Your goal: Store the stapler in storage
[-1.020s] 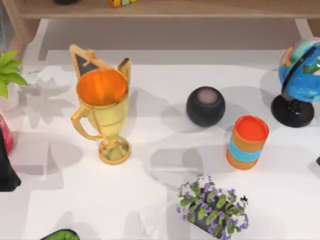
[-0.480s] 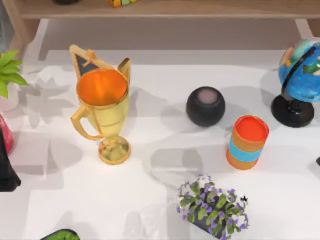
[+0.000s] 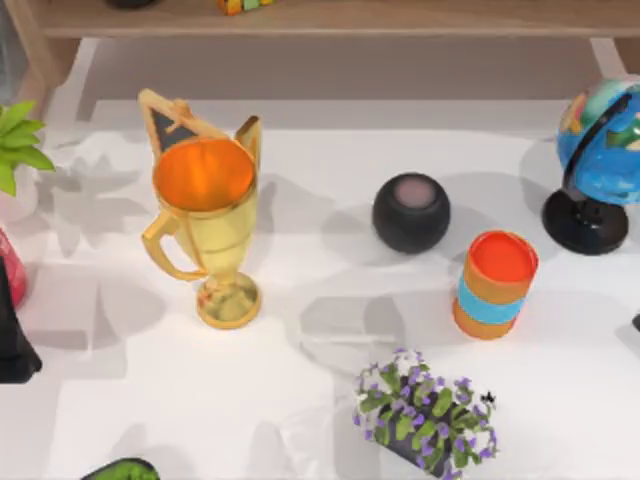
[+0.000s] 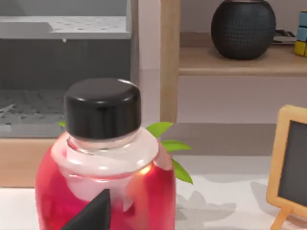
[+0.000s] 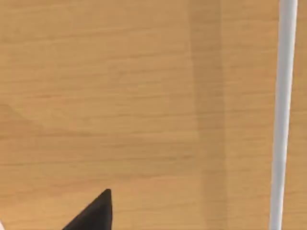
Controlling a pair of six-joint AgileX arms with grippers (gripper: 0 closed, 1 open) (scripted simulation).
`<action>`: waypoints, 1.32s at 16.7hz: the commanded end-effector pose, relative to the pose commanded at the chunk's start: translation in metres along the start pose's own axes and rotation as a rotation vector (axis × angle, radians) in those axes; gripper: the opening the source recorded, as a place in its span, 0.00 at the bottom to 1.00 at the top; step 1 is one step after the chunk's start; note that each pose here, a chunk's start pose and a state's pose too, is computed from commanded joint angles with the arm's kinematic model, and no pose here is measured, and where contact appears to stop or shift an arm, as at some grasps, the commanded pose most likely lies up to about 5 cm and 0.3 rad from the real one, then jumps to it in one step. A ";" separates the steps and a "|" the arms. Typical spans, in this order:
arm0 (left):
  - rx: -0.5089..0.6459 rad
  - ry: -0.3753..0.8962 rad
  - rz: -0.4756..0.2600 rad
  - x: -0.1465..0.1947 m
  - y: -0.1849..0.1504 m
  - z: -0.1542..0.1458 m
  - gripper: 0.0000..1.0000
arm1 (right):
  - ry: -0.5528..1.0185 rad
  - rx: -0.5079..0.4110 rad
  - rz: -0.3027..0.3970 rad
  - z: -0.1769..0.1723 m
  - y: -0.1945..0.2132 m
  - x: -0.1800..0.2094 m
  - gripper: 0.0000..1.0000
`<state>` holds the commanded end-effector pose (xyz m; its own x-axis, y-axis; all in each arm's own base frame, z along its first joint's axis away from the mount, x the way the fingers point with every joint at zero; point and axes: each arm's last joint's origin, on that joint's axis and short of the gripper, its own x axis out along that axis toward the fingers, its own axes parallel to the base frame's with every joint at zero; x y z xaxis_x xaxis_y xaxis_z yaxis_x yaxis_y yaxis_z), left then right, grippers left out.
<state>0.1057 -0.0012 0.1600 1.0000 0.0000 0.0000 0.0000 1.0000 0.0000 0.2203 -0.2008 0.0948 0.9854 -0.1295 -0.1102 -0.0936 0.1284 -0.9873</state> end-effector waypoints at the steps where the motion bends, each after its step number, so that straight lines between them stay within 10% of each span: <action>1: 0.000 0.000 0.000 0.000 0.000 0.000 1.00 | 0.028 0.040 0.032 -0.003 -0.002 0.000 1.00; 13: 0.000 0.000 0.000 0.000 0.000 0.000 1.00 | 0.343 0.696 0.745 0.047 -0.035 0.027 1.00; 18: 0.000 0.000 0.000 0.000 0.000 0.000 1.00 | 0.513 0.773 1.104 0.123 -0.048 0.041 1.00; 22: 0.000 0.000 0.000 0.000 0.000 0.000 1.00 | 0.662 0.735 1.249 0.179 -0.062 0.041 1.00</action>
<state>0.1057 -0.0012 0.1600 1.0000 0.0000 0.0000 0.0000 1.0000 0.0000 0.2922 -0.0381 0.1724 0.0945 0.0552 -0.9940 -0.4809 0.8768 0.0029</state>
